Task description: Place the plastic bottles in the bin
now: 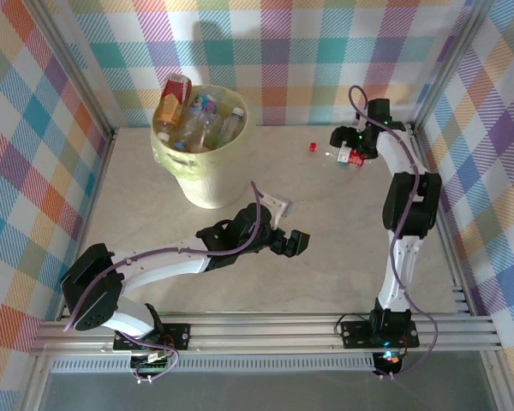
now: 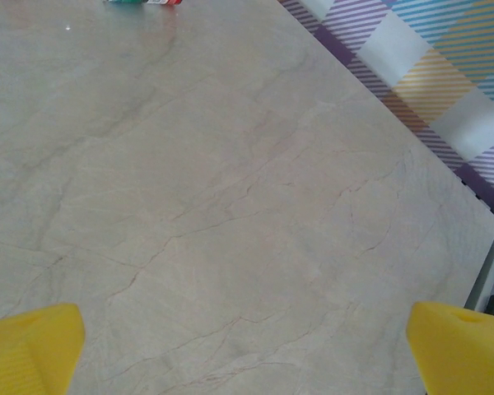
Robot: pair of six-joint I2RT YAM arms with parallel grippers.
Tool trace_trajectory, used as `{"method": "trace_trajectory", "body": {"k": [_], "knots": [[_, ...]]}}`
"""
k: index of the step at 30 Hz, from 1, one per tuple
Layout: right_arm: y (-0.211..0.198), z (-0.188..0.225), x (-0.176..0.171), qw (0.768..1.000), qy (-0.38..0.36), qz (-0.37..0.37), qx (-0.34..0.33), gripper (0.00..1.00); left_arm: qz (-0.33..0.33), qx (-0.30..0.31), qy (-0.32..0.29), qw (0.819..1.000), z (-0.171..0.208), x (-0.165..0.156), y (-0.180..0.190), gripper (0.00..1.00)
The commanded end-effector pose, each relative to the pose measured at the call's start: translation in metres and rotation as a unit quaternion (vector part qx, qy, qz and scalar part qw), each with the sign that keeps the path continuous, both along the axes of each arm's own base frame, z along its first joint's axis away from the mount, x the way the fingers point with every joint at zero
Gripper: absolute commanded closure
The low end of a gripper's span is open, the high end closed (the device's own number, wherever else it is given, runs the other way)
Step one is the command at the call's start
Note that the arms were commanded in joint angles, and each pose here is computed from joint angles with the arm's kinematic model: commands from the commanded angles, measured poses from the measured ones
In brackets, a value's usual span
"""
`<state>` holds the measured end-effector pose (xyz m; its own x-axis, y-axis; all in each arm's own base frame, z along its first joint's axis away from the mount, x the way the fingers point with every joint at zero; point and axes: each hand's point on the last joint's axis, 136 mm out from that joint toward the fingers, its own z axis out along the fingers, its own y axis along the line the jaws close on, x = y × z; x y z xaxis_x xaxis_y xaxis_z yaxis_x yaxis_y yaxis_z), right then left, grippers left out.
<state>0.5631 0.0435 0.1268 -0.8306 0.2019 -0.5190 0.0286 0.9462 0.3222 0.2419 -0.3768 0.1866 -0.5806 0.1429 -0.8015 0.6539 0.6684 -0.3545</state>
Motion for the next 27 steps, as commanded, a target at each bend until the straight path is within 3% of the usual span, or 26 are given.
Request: {"method": "trace_trajectory", "body": {"k": [1, 5, 12, 27], "knots": [[0.028, 0.039, -0.035, 0.998, -0.028, 0.051, 0.006, 0.02, -0.002, -0.014, -0.002, 1.0, 0.012, -0.005, -0.008, 0.0], [0.04, 0.053, -0.078, 0.997, -0.045, 0.055, 0.019, 0.01, -0.004, -0.018, 0.001, 1.0, 0.012, -0.008, -0.008, 0.0], [0.036, 0.065, -0.083, 0.997, -0.064, 0.041, 0.015, 0.0, -0.01, -0.025, 0.004, 1.0, 0.013, -0.015, -0.007, 0.0], [0.012, 0.027, 0.004, 0.996, -0.077, -0.017, -0.027, 0.0, 0.008, -0.019, 0.001, 1.0, 0.014, -0.02, 0.009, 0.0]]}}
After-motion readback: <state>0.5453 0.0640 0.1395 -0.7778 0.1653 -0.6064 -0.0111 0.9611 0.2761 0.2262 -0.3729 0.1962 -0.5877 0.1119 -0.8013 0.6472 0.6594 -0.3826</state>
